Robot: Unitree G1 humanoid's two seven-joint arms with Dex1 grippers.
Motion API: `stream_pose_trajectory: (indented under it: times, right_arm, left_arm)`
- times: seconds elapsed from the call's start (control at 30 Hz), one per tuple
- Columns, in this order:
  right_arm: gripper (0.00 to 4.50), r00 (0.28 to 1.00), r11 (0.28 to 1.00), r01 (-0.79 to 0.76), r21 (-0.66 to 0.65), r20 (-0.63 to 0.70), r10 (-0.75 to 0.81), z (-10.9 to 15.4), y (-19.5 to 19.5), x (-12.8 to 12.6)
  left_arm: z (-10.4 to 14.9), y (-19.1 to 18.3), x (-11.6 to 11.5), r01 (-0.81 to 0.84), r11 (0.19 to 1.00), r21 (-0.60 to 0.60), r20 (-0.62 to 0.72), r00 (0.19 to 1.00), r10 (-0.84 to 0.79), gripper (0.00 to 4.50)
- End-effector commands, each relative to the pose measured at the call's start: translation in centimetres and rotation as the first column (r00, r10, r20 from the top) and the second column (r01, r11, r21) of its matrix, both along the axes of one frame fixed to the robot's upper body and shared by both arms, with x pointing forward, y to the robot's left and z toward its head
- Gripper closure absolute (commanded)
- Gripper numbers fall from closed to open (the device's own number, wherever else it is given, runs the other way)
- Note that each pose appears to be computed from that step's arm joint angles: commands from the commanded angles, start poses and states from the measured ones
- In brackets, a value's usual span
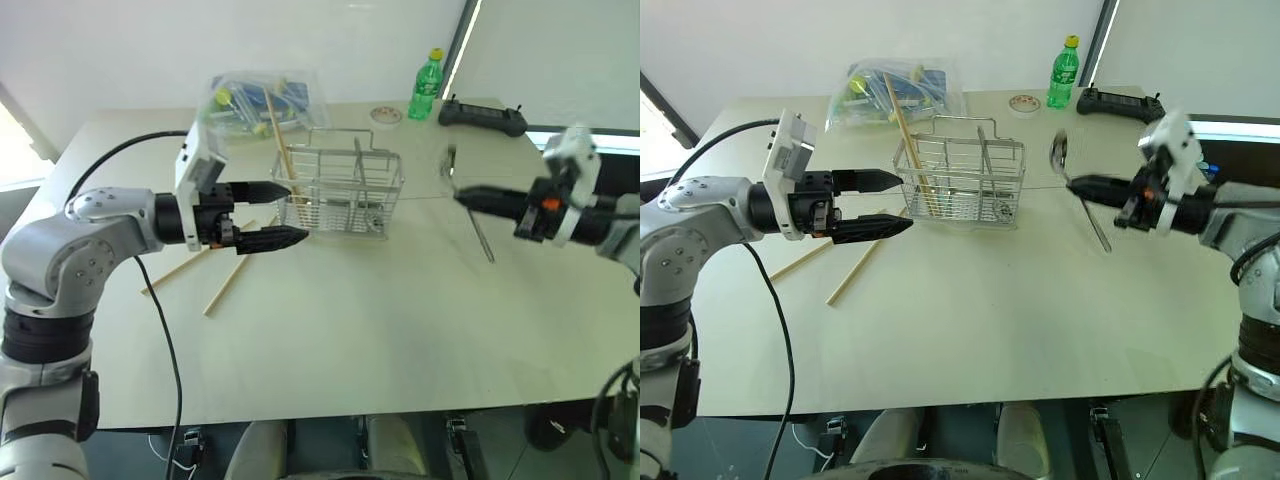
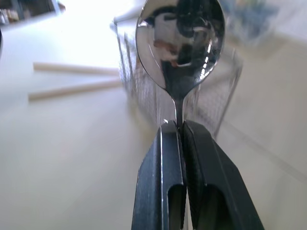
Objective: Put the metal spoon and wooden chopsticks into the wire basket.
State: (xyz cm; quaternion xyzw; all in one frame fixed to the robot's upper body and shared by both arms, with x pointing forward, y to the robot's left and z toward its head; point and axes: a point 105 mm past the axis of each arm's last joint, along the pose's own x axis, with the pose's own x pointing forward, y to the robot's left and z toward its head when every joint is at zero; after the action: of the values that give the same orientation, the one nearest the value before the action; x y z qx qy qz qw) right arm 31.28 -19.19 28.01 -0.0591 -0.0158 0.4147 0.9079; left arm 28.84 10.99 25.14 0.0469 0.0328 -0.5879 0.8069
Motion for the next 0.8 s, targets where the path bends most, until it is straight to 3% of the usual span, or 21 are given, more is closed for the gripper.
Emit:
stream_pose_trajectory:
  times: [0.03,0.13,0.37,0.7,0.73,0.8]
  right_arm:
    - [4.47,0.985,0.98,0.033,0.196,0.158,-0.065,5.7,2.2,1.5]
    - [4.47,0.976,0.965,0.07,0.252,0.183,-0.119,6.1,4.6,3.7]
    - [4.47,0.963,0.944,0.149,0.293,0.176,-0.206,3.4,7.5,7.8]
    - [4.47,0.947,0.899,0.25,0.359,0.104,-0.304,-0.2,7.0,10.0]
    - [3.99,0.948,0.895,0.253,0.368,0.089,-0.304,-0.4,6.9,10.0]
    - [3.45,0.949,0.886,0.264,0.382,0.058,-0.308,-0.8,6.6,10.1]
  left_arm:
    - [2.1,0.0,0.3,-0.005,0.999,-0.042,0.07,0.998,0.008,0.0]
    - [2.6,-0.1,0.7,-0.012,0.998,-0.065,0.078,0.997,0.017,0.0]
    - [3.0,0.1,0.8,-0.024,0.997,-0.072,0.092,0.995,0.03,0.0]
    - [3.2,0.9,0.4,-0.061,0.996,-0.072,0.105,0.992,0.068,0.0]
    - [3.3,0.9,0.4,-0.062,0.996,-0.072,0.105,0.992,0.069,0.0]
    - [3.3,1.0,0.3,-0.065,0.995,-0.069,0.107,0.992,0.072,0.0]
